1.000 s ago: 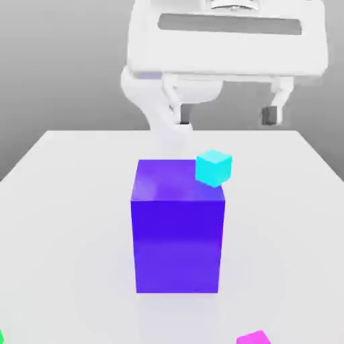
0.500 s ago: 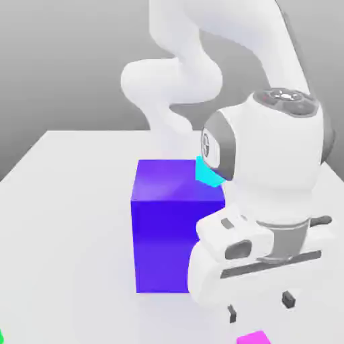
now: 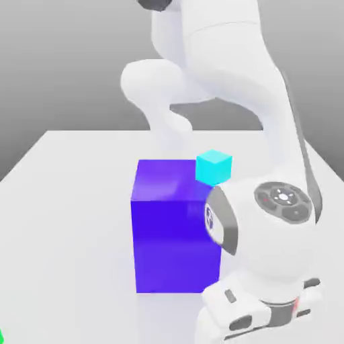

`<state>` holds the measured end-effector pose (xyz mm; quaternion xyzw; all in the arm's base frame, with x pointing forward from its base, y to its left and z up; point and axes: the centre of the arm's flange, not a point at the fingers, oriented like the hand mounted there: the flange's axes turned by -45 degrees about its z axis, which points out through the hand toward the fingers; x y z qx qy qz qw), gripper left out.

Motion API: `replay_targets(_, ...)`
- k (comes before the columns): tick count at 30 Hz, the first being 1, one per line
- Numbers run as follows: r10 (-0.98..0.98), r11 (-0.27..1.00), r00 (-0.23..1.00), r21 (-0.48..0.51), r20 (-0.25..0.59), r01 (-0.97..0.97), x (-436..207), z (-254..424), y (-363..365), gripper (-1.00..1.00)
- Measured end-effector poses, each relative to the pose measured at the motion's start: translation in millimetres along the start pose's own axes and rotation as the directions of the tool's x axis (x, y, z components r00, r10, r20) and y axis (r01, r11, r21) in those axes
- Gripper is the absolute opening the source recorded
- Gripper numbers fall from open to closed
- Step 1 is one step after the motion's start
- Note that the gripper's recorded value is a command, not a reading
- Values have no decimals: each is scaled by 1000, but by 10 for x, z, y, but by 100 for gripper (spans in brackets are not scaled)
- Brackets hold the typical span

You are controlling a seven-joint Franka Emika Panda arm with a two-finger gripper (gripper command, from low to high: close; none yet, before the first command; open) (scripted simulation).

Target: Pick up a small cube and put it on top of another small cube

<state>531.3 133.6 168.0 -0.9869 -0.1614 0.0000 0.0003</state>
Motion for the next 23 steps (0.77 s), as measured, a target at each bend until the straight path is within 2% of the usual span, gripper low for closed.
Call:
replay_targets(2,31,1000,1000,-1,3,-31,-8,-206,183,-100)
replay_targets(9,317,948,948,-6,20,-317,-317,-372,1914,-100)
replay_targets(16,570,821,821,0,10,-570,-1157,-595,3480,-100)
replay_targets(19,660,752,752,2,2,-660,-1577,-314,4074,-100)
replay_targets(20,672,741,741,2,1,-672,-1644,-191,4153,100)
replay_targets(23,672,741,741,2,1,-672,-1644,-191,4153,100)
